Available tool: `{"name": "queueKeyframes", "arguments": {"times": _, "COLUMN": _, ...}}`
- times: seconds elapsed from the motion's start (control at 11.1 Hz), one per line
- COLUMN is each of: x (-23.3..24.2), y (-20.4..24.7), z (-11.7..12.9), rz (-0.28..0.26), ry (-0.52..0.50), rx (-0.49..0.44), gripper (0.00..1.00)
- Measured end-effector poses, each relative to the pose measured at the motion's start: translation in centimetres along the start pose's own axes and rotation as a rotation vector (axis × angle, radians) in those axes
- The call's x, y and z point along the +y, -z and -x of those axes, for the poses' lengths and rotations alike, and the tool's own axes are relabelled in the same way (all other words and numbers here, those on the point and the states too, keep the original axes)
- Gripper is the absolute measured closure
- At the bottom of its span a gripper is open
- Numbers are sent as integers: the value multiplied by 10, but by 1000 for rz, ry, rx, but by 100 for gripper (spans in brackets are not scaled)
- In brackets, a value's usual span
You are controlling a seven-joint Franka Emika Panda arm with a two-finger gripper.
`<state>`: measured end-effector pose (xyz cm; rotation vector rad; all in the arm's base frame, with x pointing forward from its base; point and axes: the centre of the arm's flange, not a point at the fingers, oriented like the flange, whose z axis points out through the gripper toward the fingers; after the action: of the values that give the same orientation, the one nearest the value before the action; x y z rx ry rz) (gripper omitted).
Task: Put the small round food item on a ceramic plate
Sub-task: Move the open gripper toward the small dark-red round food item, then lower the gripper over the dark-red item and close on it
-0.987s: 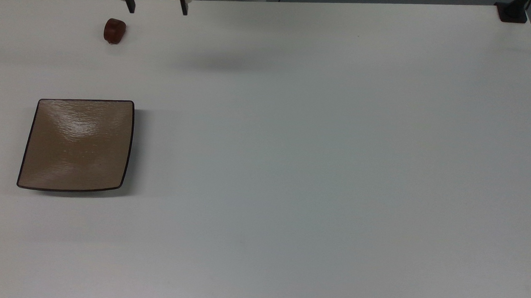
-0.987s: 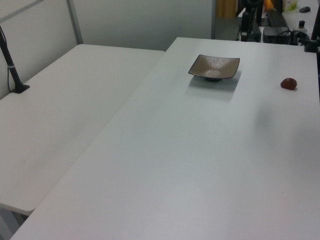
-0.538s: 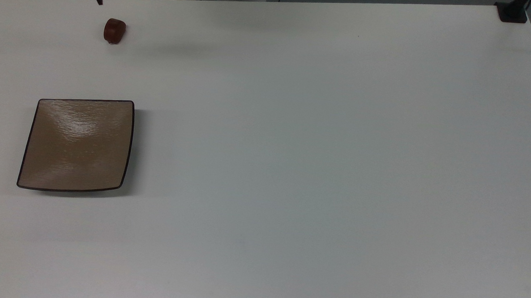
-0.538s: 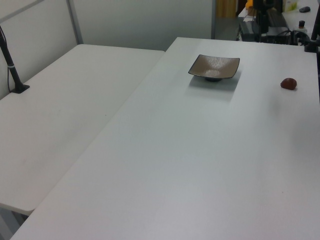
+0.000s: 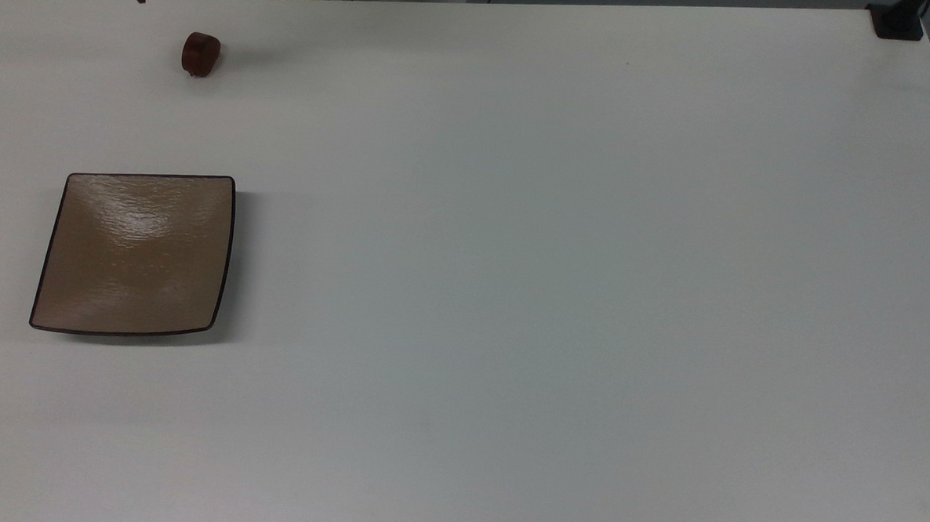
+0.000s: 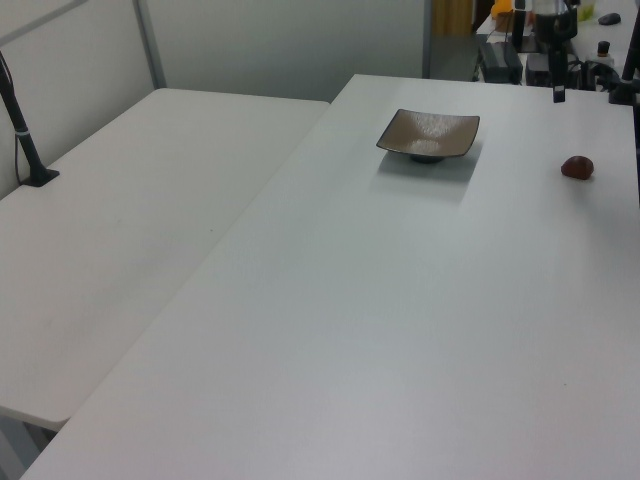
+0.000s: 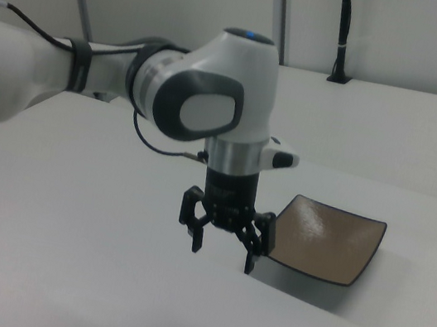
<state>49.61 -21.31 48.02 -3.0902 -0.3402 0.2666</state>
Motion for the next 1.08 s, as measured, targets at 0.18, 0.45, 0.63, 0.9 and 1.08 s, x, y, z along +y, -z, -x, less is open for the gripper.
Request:
{"name": "queueKeyframes", "arguments": {"times": 0.18, "x": 5, "y": -27, "z": 0, "rz": 9, "ry": -7, "rx": 17, "gripper": 0}}
{"name": "queueKeyframes", "arguments": {"times": 0.45, "x": 16, "y": -64, "z": 10, "rz": 46, "ry": -14, "rx": 12, "gripper": 0}}
{"name": "queueKeyframes", "arguments": {"times": 0.63, "x": 25, "y": -90, "z": 22, "rz": 85, "ry": -12, "rx": -6, "gripper": 0}}
{"name": "queueKeyframes", "arguments": {"times": 0.9, "x": 28, "y": -117, "z": 31, "rz": 105, "ry": -10, "rx": 2, "gripper": 0}}
{"name": "queueKeyframes", "arguments": {"times": 1.08, "x": 29, "y": -133, "z": 35, "rz": 116, "ry": -14, "rx": 29, "gripper": 0}}
